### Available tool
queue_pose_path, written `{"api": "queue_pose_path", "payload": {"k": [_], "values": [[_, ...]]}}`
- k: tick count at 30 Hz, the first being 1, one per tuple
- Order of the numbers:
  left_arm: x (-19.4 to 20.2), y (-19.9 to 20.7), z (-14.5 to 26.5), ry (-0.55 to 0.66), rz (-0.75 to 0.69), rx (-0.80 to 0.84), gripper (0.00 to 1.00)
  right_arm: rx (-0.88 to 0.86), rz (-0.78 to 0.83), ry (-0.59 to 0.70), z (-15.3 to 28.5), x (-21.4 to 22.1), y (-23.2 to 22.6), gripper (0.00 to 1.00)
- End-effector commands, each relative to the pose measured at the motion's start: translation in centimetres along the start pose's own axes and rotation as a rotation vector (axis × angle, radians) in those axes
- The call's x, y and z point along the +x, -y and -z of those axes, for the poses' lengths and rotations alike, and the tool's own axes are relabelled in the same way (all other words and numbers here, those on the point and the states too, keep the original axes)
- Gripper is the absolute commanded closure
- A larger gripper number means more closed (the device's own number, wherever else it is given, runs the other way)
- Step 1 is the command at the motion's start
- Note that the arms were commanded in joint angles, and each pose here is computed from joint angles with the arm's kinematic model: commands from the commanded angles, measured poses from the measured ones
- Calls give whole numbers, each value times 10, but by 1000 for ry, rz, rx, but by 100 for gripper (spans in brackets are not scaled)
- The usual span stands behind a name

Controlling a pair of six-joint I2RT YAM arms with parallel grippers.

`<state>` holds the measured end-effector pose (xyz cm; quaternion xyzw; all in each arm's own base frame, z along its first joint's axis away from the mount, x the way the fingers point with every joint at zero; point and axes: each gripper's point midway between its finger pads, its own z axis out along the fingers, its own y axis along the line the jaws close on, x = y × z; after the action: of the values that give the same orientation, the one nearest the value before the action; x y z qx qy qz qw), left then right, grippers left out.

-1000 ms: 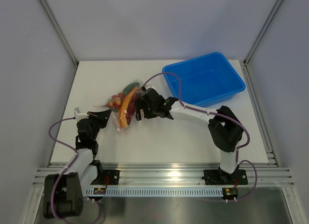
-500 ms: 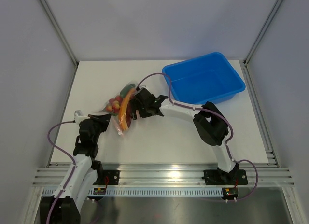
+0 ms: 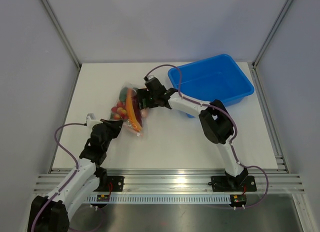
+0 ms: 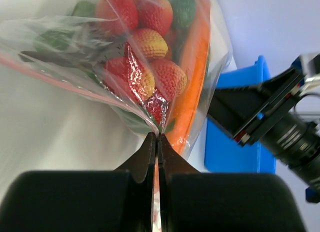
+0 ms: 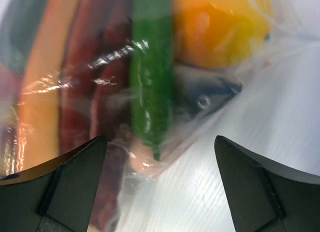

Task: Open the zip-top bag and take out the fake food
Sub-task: Adjust the zipper food storage bag at the center of the board.

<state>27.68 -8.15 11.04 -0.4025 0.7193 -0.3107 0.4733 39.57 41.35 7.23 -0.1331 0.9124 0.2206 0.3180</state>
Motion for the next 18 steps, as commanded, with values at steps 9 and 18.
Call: {"api": "queue_pose_path", "payload": {"k": [9,18], "values": [[-6,43,-6,86,-24,60,100,-128,116,199,55,-61,-38,2],[-3,51,-11,71,13,72,100,-201,-219,21,99,8,-36,0]]}}
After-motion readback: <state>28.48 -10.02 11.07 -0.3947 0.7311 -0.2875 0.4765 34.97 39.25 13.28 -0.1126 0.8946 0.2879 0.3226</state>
